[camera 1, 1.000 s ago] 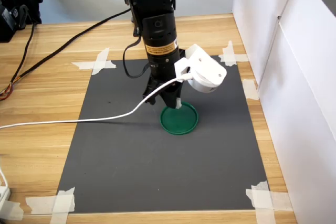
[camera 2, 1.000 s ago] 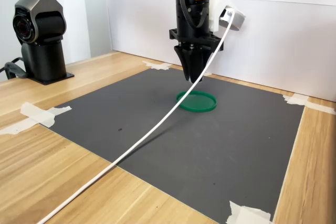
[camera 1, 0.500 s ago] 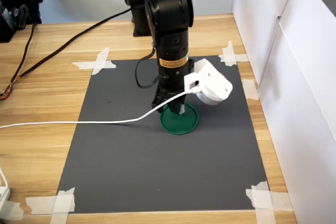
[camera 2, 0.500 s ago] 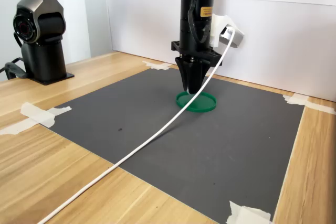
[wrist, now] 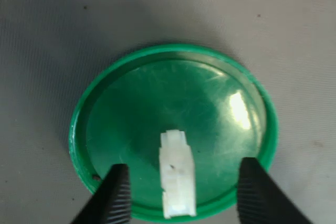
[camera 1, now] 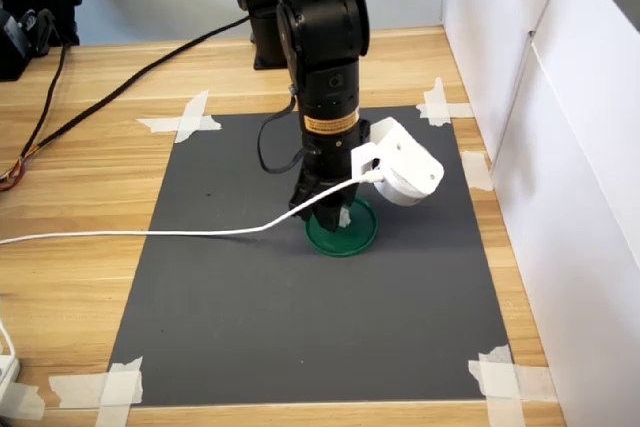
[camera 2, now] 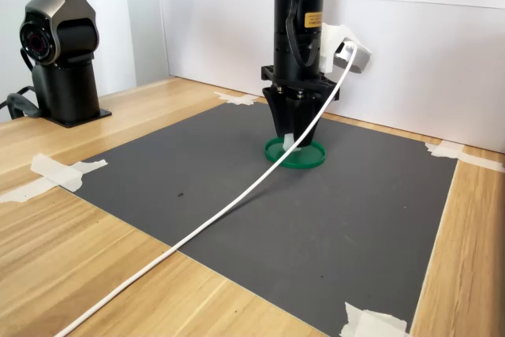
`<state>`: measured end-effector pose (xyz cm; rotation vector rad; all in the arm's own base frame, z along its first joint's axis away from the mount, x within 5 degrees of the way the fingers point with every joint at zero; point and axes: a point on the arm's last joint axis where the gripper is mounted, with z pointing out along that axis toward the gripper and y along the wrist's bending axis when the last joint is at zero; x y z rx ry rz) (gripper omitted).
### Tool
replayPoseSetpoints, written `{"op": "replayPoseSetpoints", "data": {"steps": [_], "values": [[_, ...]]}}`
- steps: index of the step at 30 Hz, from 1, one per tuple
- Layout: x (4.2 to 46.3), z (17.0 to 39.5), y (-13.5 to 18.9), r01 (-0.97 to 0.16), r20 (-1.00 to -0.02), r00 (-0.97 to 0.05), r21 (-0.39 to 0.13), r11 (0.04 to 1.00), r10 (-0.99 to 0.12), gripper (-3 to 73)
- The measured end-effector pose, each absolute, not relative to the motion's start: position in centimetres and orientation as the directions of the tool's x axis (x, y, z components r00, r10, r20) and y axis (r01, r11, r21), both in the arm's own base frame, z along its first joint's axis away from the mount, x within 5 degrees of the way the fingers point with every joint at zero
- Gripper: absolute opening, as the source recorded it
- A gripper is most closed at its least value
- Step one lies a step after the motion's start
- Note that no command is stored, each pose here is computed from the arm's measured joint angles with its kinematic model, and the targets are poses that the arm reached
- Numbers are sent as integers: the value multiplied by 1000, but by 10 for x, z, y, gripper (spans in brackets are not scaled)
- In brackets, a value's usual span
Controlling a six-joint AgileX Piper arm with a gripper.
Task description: Grasp a white terminal and put it in the green lid.
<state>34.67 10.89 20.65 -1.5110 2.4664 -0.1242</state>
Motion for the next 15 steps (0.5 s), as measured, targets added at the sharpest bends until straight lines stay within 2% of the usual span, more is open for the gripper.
{"op": "replayPoseSetpoints", "data": {"steps": [4,7,9,11,14,15], "values": [[341,240,107,-829,-255,-421,-280,483,-871,570],[331,277,104,-779,-354,-400,-355,517,-845,517],[322,302,102,-738,-432,-383,-388,552,-817,420],[311,325,97,-694,-521,-372,-394,603,-768,282],[291,361,85,-616,-667,-366,-350,706,-650,78],[283,373,79,-587,-715,-362,-324,742,-599,38]]}}
